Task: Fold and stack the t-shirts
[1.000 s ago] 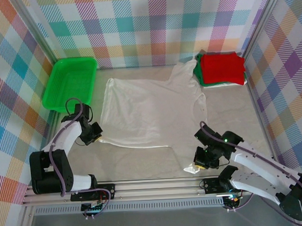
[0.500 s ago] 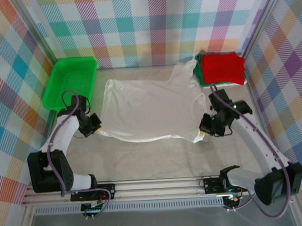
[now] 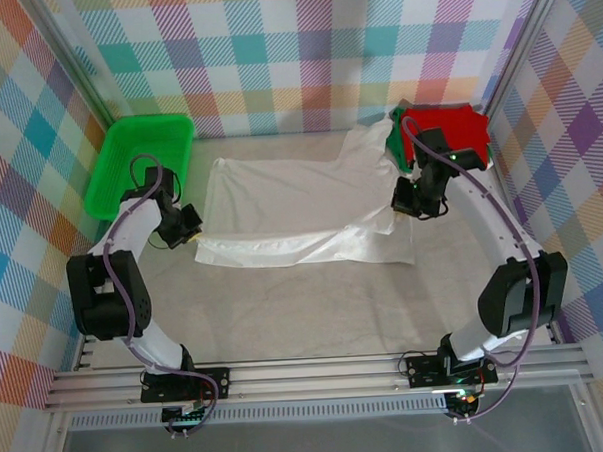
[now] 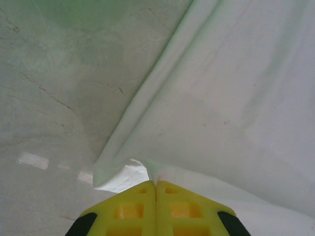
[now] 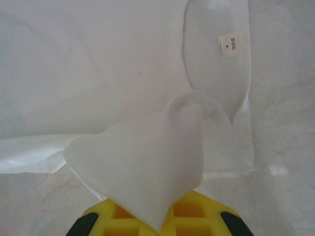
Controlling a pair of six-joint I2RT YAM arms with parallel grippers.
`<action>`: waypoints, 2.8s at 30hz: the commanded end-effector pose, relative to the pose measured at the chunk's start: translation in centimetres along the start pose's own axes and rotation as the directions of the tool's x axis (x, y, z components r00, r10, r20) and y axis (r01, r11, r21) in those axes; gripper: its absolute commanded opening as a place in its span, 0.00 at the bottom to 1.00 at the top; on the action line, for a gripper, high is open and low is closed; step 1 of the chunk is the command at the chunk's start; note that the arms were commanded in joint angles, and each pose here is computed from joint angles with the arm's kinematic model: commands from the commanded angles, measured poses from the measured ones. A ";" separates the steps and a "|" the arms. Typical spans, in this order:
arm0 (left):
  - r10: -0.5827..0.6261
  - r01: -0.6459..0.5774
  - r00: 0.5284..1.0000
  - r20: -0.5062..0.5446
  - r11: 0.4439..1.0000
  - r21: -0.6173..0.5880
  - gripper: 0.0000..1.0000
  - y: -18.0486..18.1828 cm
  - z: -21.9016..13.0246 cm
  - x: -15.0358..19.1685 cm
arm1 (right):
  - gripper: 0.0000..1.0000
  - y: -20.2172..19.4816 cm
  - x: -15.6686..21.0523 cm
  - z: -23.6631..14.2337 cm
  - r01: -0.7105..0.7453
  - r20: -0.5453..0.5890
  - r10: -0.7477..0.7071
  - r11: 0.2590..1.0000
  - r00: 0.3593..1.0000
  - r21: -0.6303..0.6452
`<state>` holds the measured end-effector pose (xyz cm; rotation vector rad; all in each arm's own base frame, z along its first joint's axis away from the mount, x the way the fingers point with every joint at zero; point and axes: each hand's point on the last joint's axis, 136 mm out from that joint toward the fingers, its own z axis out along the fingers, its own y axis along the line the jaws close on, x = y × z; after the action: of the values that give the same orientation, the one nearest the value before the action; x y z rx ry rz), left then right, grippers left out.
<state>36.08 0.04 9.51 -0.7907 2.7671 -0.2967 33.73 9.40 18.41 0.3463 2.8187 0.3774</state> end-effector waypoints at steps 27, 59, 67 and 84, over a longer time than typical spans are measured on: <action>0.189 -0.192 0.978 0.088 0.981 0.027 0.48 -6.3 0.1 -1.0 | 0.29 3.8 -7.2 5.1 -0.015 0.111 0.043 0.971 0.993 -0.237; 0.422 -0.425 0.895 0.143 0.905 -0.006 0.47 -11.6 1.4 3.3 | 0.00 8.3 -14.9 15.8 0.103 0.121 -0.098 0.994 0.988 -0.039; 0.441 -0.440 0.890 0.116 0.897 -0.034 0.48 -11.7 2.8 2.8 | 0.40 12.2 -15.8 17.6 0.203 0.089 -0.192 0.969 0.977 -0.139; 0.289 -0.289 0.953 0.096 0.957 -0.013 0.48 -5.5 3.4 2.8 | 0.52 -0.8 -3.7 8.0 -0.117 0.023 0.125 0.966 0.992 -0.231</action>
<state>38.63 -7.48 6.81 -0.3261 2.7539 -0.1610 41.09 11.43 13.46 0.3405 2.6945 0.6114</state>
